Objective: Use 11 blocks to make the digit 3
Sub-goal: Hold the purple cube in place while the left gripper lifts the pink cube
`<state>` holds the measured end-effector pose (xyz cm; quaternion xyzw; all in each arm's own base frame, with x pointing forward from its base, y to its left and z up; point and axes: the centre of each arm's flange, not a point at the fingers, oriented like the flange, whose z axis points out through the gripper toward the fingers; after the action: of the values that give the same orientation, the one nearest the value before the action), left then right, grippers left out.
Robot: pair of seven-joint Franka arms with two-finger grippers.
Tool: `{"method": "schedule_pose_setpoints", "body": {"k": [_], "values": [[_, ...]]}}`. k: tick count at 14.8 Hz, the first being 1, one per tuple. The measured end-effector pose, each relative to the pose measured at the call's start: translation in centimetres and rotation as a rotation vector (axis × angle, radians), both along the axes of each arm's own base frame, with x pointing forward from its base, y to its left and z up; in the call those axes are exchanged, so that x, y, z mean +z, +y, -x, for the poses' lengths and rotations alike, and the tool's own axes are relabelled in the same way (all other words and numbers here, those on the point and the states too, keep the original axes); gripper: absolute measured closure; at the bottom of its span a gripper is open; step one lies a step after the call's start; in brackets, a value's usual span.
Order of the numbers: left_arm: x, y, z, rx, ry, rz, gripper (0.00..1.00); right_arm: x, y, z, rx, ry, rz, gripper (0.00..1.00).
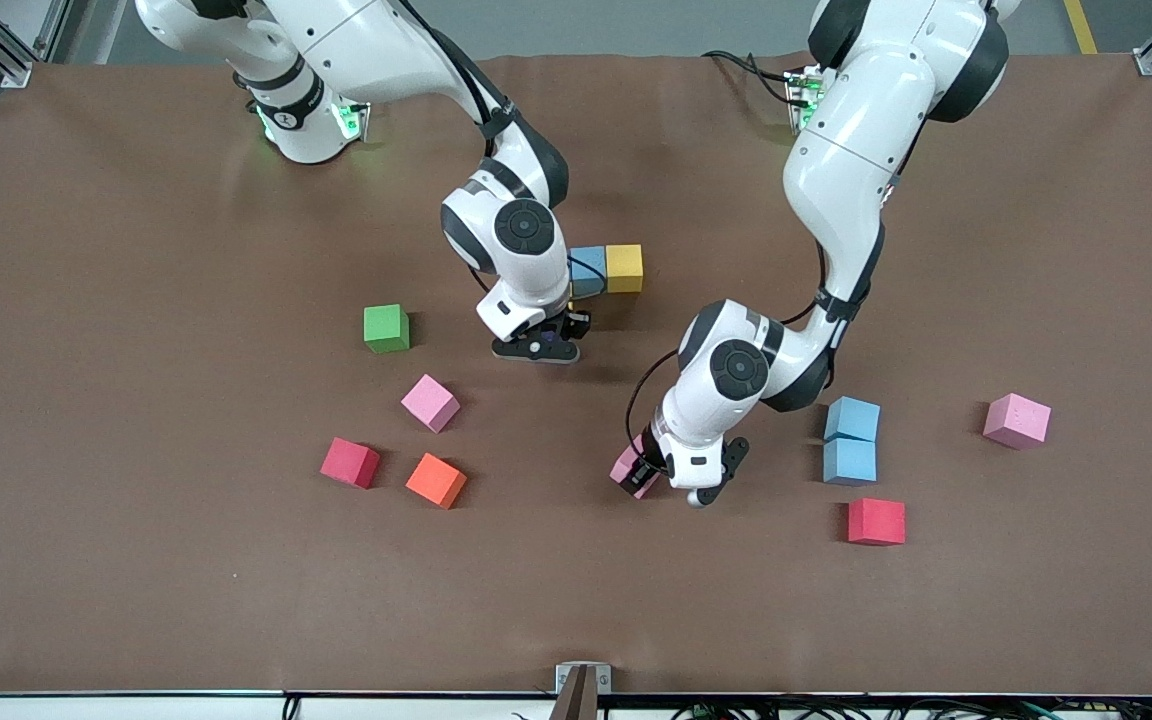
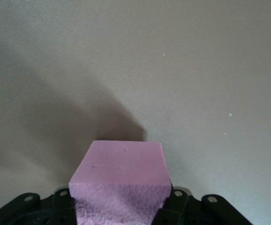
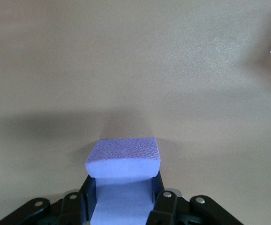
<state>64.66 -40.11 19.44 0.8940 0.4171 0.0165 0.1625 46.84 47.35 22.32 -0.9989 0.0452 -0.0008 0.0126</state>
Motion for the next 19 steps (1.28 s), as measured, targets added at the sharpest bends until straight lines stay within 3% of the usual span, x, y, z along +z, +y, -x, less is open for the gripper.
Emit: {"method": "schedule_pose_setpoints", "body": {"k": [9,11,14,15,19], "values": [[11.1,3.4,-2.4,0.031,0.013,-0.008,0.44,0.0,0.0,0.1,-0.002,0.001,0.001,0.47],[12.3,3.9,-2.4,0.034,0.017,-0.010,0.44,-0.3,0.1,0.4,-0.002,0.005,0.005,0.33],[12.6,3.9,-2.4,0.037,0.019,-0.010,0.44,-0.5,0.2,0.8,-0.001,0.009,0.008,0.04],[13.1,4.1,-2.4,0.042,0.020,-0.011,0.44,-0.5,0.3,0.8,0.000,0.008,0.008,0.00],[15.3,5.3,-2.7,0.120,0.041,-0.003,0.44,-0.4,0.3,0.7,-0.001,0.007,0.006,0.00]]}}
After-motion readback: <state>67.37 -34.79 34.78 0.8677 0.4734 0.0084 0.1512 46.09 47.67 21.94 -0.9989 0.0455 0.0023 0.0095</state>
